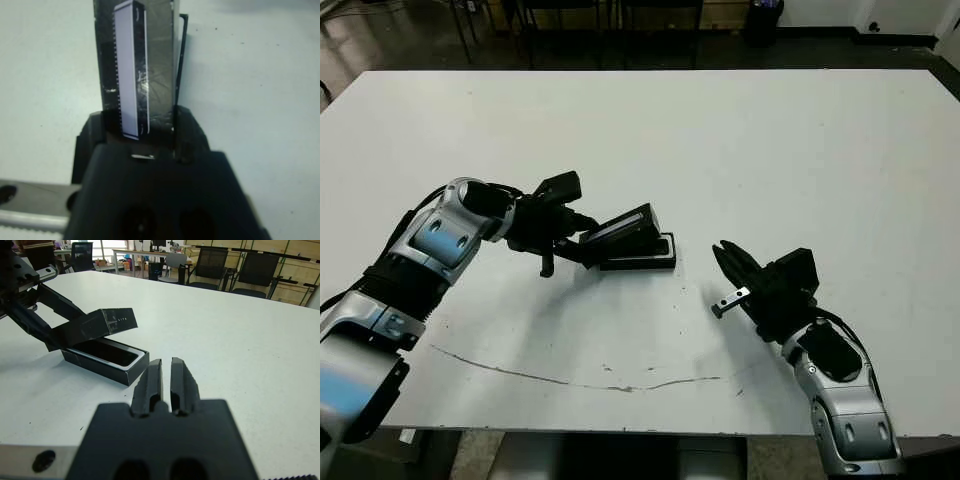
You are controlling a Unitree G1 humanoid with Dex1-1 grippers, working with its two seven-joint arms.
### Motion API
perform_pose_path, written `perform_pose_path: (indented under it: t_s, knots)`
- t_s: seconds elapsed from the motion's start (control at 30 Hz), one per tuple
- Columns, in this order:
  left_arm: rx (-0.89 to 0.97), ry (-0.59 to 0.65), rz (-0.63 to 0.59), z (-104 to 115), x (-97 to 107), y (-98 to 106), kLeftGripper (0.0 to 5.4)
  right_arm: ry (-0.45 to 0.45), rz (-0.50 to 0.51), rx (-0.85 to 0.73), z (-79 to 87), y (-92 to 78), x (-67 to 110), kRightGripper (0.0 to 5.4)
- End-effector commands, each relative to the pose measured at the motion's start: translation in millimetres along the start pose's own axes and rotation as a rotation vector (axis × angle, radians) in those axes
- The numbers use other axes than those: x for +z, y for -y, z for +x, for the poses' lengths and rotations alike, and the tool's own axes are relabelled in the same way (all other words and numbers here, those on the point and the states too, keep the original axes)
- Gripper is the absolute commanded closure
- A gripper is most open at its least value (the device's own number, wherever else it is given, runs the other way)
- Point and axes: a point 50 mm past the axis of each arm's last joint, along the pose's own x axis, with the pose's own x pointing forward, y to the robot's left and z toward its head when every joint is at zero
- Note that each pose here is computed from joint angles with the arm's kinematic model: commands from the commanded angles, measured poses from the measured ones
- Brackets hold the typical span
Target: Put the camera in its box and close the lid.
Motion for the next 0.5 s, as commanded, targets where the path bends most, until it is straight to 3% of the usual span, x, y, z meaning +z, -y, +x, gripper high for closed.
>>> perform_pose_path:
  t_s: [0.03, 0.5]
  knots:
    - [-0.076, -0.027, -0.046, 13.9, -10.9, 10.8, 4.23, -0.021, 0.0, -0.008, -1.6, 0.3, -4.4, 5.4]
    - [-0.065, -0.073, 0.037, 15.1, -13.0, 15.7, 4.23, -0.023, 0.004, -0.012, -2.1, 0.8, -4.2, 5.4]
